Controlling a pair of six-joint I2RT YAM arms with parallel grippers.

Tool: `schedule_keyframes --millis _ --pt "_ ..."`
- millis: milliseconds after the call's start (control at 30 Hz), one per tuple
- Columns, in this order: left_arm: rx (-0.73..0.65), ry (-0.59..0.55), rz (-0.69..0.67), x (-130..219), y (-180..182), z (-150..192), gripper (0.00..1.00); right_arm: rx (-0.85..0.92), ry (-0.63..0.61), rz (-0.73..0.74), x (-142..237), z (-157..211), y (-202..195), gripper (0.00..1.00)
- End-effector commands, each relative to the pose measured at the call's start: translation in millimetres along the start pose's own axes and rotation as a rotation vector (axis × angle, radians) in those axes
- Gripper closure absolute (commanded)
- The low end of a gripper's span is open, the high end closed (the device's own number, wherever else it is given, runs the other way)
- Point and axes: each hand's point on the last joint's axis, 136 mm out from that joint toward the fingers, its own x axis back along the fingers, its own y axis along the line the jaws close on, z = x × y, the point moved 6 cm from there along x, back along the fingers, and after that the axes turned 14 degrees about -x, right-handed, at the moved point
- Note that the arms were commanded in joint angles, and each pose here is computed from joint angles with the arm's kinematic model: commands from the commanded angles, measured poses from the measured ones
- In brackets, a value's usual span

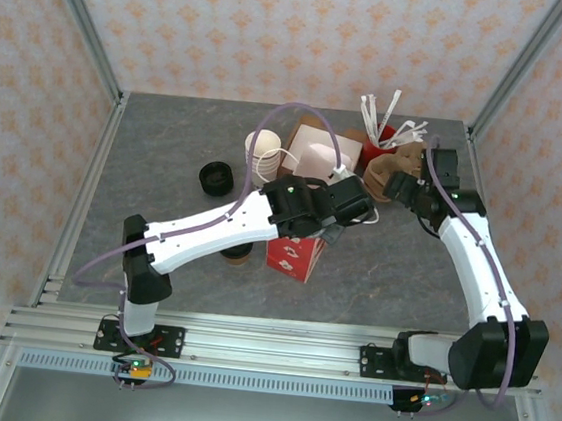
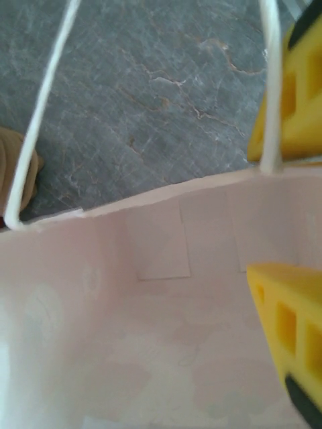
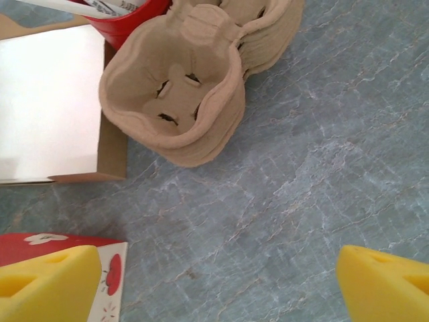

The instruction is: Pack the takeout coffee

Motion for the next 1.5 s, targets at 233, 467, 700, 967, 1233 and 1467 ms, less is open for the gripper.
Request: schedule_keyframes --millis 233,467,700,967,1233,1467 --pt "0.064 -0.259 0.127 82 23 -27 0.37 -0.067 -0.090 0.054 -43 -45 18 0.27" --pt "0.121 -0.343 0.155 106 43 -25 0.35 -0.082 -0.080 0.106 -73 -53 15 0.44" --pt "0.169 -0.369 0.154 110 60 -19 0.35 -0.092 -0.035 0.133 -99 -50 9 0.50" --pt "0.177 -0.364 0.163 108 63 -16 0.35 -0.096 0.013 0.134 -122 -45 11 0.46" --pt "0.172 -0.353 0.165 104 62 -15 0.35 -0.109 0.032 0.175 -127 -49 -3 0.47" --pt "0.171 -0.348 0.168 101 62 -13 0.35 -0.134 0.025 0.226 -118 -55 -28 0.50"
